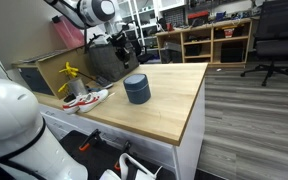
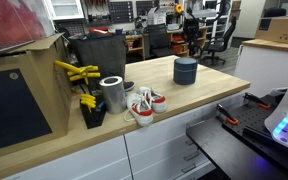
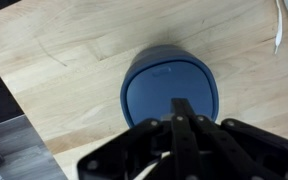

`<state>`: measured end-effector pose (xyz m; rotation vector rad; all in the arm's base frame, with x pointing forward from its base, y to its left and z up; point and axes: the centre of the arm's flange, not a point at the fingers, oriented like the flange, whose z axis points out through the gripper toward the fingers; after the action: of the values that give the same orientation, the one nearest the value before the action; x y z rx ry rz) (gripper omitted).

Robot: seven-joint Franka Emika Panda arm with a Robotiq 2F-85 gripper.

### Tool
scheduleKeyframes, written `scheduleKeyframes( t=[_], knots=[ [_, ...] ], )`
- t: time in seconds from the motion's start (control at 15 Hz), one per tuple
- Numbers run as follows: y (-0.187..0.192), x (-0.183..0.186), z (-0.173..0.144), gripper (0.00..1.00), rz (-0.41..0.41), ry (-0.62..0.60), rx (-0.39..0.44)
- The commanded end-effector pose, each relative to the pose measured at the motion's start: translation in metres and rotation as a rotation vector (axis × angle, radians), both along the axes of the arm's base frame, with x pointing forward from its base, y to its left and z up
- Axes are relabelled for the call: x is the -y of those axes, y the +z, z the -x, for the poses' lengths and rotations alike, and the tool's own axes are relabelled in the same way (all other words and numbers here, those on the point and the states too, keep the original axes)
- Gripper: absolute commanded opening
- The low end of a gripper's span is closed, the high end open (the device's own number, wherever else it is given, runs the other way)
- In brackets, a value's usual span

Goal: Close the lid of the blue container on the right

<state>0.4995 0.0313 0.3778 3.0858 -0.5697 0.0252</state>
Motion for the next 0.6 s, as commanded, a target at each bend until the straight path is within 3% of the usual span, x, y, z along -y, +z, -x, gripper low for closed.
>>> scheduleKeyframes(
  t=[0.0,0.53],
  knots=[
    [0.041,-0.002,0.012,0.0,-0.033,0.104,-0.051],
    [0.143,0.004,0.04,0.0,-0.05,0.321,-0.098]
  ],
)
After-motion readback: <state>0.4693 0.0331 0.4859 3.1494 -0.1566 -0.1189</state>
